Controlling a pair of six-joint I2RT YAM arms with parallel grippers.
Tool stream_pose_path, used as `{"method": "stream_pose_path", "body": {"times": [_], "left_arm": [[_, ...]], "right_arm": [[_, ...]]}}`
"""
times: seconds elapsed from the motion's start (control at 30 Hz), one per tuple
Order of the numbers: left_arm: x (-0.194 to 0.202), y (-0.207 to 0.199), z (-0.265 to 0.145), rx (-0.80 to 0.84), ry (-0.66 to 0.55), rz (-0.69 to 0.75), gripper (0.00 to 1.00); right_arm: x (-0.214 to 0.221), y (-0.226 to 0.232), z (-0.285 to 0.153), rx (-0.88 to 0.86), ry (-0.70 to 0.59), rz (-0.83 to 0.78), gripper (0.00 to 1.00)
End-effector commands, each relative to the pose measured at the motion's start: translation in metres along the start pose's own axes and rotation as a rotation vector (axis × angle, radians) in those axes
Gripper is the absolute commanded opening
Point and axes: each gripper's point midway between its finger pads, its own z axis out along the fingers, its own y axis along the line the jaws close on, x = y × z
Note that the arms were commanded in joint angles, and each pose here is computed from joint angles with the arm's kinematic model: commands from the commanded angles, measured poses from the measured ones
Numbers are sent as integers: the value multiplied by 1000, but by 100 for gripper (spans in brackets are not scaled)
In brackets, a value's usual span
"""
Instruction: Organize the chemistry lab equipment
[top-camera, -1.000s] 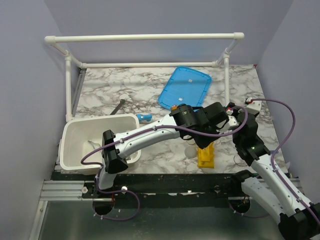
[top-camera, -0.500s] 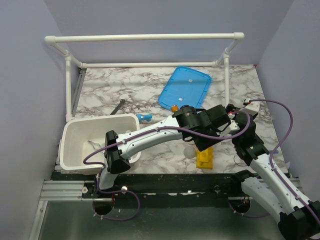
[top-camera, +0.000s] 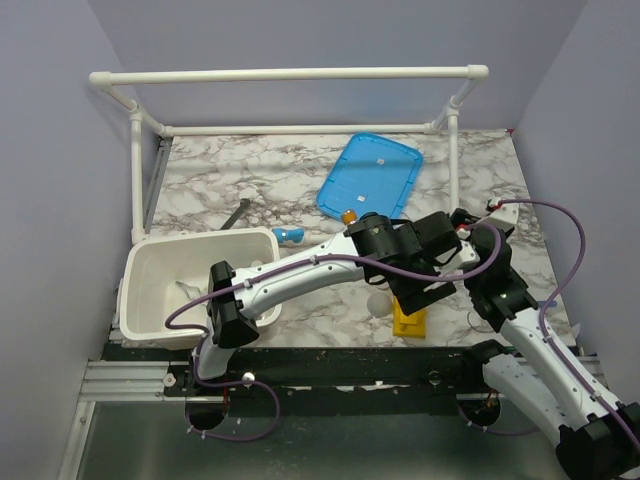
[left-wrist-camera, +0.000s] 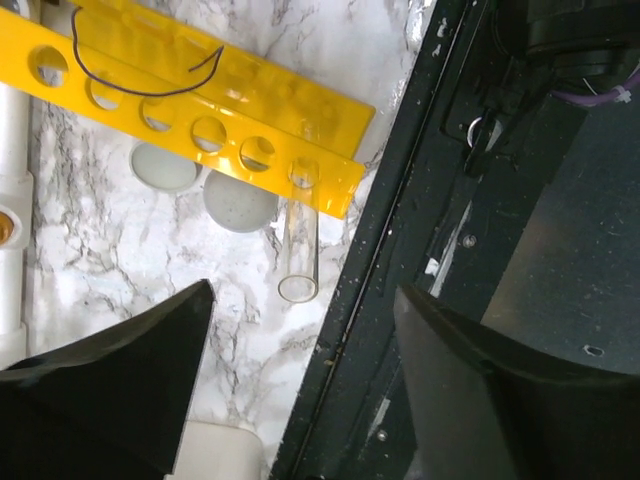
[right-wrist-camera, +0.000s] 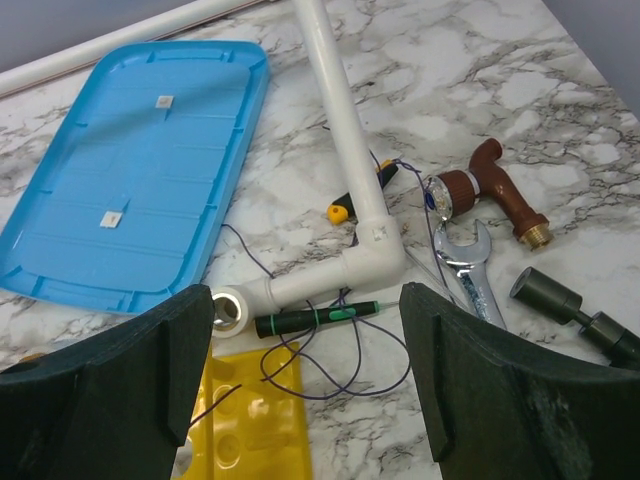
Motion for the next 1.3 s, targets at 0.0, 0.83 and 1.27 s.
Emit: {"method": "stream_pose_path", "body": {"times": [0.0, 0.83, 1.27], "left_arm": [[-41, -5, -19, 13, -219, 31, 84], [119, 187, -130, -283, -567, -541, 99], [137, 196, -124, -302, -567, -594, 99]], "right_arm": [[4, 15, -10, -79, 57, 19, 82], [34, 83, -109, -254, 602, -59, 76], [55, 95, -163, -161, 713, -252, 73]]}}
